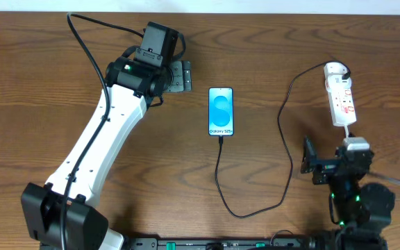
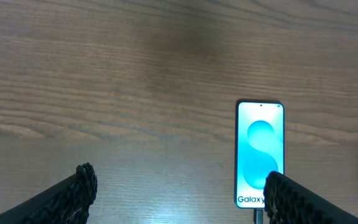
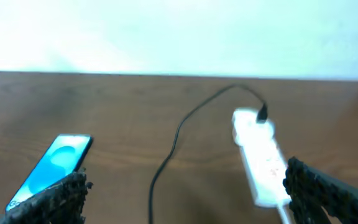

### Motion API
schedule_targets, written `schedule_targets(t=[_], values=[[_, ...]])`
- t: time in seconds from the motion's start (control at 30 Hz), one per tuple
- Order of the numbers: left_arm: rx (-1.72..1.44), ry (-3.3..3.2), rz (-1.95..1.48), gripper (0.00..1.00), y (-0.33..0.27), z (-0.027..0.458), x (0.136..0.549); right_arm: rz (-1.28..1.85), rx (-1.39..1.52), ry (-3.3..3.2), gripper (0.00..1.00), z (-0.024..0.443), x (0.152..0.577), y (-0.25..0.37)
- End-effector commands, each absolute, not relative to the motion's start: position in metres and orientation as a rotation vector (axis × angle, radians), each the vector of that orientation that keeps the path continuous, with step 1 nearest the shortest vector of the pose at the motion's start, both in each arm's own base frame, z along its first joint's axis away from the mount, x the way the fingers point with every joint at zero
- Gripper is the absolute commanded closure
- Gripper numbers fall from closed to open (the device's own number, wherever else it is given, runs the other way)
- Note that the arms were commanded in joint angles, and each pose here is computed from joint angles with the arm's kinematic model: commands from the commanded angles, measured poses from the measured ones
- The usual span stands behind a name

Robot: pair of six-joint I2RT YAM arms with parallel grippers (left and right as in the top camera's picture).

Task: Plug charger to phone and switch on socket
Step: 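Withdraw the right gripper from the power strip toward the front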

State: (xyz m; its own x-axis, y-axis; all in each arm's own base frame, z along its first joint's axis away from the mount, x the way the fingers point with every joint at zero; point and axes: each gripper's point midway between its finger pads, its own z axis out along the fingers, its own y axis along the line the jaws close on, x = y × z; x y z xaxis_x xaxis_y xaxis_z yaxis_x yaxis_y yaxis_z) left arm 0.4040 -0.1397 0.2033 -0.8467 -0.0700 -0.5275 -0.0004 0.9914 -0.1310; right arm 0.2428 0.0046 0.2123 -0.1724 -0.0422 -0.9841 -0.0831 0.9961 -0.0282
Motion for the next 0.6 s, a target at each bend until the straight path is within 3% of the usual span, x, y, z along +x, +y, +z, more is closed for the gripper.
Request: schedule_targets(t=[0.0, 0.57], values=[[-0.048, 2.574, -0.141, 0.12, -0.137, 0.203, 0.406, -0.005, -0.151, 1.673, 0.01, 0.215, 0.239, 0.007], [-0.048, 2.574, -0.141, 0.12, -0.137, 0.203, 0.406, -0.033, -0.015, 1.574, 0.01, 0.195, 0.244, -0.004]])
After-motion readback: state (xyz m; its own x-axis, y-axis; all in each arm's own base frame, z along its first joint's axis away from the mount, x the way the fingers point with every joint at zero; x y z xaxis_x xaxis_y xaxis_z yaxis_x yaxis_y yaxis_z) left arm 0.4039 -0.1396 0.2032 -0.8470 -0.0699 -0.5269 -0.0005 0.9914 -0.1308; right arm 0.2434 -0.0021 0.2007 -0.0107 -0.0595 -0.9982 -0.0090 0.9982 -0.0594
